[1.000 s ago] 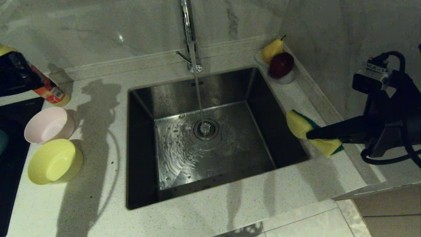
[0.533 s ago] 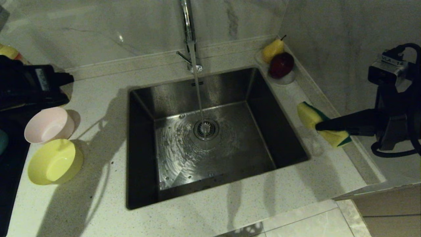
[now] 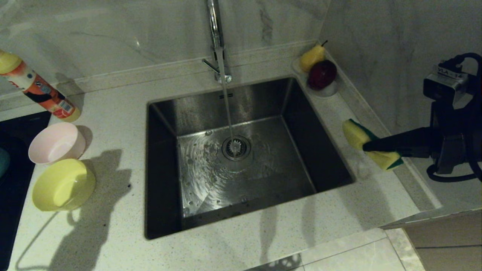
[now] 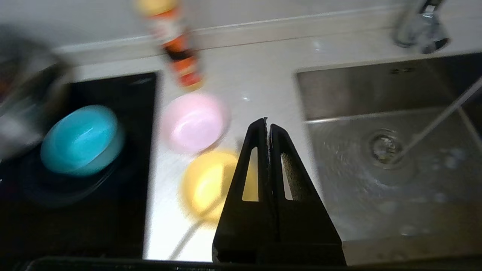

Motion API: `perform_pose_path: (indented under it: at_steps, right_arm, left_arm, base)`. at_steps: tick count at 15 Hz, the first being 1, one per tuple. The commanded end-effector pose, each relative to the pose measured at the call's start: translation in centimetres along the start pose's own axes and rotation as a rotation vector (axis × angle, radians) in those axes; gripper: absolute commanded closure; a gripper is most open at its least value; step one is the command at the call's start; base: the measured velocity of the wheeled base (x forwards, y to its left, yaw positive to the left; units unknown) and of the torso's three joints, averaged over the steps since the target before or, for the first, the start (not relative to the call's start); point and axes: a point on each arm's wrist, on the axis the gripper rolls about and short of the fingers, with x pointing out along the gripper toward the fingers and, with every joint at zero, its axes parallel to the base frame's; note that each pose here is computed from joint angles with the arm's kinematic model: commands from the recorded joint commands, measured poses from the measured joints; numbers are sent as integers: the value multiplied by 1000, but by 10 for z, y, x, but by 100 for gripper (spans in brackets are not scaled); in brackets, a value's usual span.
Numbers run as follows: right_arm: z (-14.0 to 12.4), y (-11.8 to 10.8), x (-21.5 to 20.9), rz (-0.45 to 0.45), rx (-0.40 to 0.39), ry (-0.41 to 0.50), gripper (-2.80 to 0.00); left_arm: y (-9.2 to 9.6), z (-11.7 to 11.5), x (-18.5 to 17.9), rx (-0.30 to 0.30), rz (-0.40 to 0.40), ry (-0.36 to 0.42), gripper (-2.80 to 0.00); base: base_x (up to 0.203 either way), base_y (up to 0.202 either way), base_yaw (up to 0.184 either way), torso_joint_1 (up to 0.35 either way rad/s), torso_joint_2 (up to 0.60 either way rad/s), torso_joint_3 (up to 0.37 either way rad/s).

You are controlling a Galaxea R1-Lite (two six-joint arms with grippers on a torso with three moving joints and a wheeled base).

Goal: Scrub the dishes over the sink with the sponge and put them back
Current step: Put down the sponge

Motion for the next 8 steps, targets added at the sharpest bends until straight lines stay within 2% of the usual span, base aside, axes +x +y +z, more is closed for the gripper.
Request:
perform_pose_path:
  at_steps: [1,5,8]
  right_arm:
    - [0,1,-1,5,0,1,0]
    - [0,1,2,9,-3,8,0]
    - [-4,2,-3,11,-10,2,0]
  left_arm:
    - [11,-43,-48,-20,43,-60,0]
    - [11,-111,-66,-23,46,-3,0]
    - [8,-158,-74,-19,-73,32,0]
  base:
    - [0,0,0,0,0,0]
    - [0,0,0,0,0,0]
    - [0,0,0,0,0,0]
